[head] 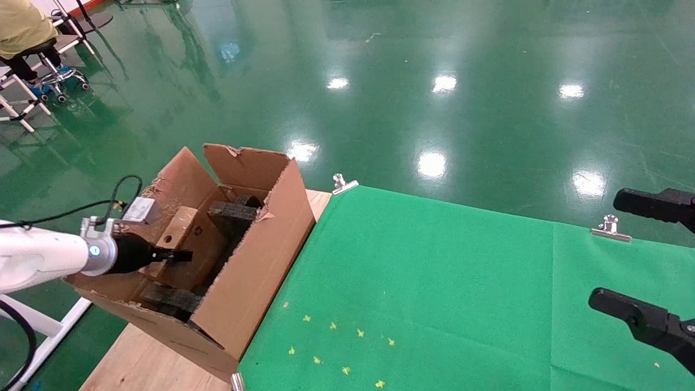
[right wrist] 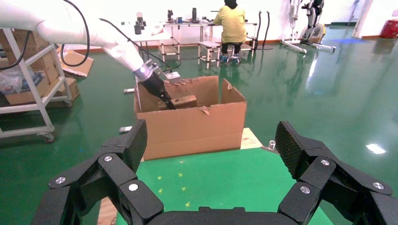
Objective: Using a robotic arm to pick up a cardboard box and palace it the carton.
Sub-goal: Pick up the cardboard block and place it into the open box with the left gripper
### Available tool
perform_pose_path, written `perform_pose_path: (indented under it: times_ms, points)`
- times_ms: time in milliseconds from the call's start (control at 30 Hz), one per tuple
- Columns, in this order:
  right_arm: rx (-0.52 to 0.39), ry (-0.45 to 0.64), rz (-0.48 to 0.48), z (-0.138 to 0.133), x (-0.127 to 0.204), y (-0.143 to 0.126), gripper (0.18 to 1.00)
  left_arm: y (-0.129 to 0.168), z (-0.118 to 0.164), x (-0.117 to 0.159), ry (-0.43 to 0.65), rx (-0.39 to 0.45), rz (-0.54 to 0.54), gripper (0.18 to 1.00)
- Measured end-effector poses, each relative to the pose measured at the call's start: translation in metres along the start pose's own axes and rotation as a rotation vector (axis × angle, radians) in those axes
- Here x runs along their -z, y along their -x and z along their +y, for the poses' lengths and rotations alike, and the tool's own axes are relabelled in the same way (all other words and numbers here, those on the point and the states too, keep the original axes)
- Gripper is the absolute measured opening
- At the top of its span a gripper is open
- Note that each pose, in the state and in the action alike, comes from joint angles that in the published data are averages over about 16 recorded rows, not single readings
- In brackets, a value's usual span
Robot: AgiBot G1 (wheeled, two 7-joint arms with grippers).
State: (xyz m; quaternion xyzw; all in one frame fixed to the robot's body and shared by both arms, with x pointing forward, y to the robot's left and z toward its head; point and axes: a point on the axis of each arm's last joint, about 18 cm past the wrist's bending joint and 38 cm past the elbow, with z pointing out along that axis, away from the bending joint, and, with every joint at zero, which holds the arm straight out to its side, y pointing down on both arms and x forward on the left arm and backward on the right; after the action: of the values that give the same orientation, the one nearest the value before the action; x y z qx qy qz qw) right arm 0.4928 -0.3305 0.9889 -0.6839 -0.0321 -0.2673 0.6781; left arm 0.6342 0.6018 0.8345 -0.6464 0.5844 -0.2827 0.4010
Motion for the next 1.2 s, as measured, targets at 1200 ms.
perform_pose_path:
  times_ms: [1200]
  points:
    - [0.0, 0.0, 0.001, 0.0, 0.0, 0.0, 1.001, -0.006, -0.017, 0.003, -0.023, -0.01, 0.01, 0.579]
